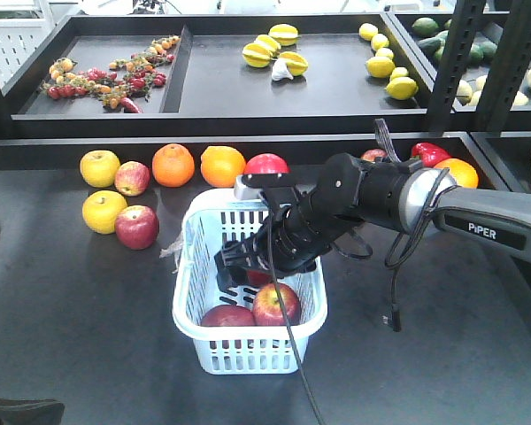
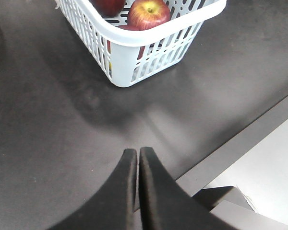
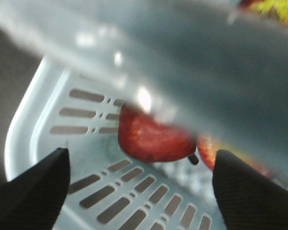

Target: Pick three apples into basket with both arms

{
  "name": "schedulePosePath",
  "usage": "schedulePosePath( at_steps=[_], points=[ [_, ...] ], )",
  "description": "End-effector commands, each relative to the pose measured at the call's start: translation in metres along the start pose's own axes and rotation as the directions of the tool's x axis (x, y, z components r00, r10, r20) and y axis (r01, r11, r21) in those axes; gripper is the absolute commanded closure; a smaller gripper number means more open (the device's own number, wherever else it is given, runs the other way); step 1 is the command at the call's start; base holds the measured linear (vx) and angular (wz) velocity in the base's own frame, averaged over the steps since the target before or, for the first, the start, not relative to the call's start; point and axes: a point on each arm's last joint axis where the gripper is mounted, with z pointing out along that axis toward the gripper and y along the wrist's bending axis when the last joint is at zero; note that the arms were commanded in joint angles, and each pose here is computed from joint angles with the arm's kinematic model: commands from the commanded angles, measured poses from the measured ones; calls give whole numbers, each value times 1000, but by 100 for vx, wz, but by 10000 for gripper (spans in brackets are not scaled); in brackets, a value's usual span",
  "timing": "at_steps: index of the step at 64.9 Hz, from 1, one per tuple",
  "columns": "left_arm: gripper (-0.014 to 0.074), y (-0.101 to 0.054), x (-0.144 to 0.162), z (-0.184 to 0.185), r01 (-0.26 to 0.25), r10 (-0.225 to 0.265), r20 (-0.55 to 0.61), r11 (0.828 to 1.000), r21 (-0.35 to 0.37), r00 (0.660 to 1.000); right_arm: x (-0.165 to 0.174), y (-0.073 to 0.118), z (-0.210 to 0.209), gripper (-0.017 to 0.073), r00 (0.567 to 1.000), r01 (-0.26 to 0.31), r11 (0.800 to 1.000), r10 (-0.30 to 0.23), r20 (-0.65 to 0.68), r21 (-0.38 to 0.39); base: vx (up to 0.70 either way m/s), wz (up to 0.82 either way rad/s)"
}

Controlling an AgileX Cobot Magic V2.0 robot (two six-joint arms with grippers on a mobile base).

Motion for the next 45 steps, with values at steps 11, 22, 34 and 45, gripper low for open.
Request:
schedulePosePath(
  at_steps=[11, 22, 34, 45],
  points=[
    [600, -1, -11, -5, 25, -25, 75, 1000, -4, 997, -10, 25, -63, 257, 993, 75, 997, -71, 91, -34, 0, 0],
    [600, -1, -11, -5, 25, -24, 74, 1000, -4, 997, -3, 35, -93, 543, 987, 144, 989, -141, 81, -28, 0, 0],
    [600, -1, -11, -4, 25, -24, 69, 1000, -1, 997, 8, 51, -141, 568, 962, 254, 967, -250, 110, -21, 0, 0],
    [600, -1, -11, -4, 23, -23, 69, 1000, -2, 997, 24, 66, -194, 564, 924, 309, 951, -306, 230, 22, 0, 0]
  ],
)
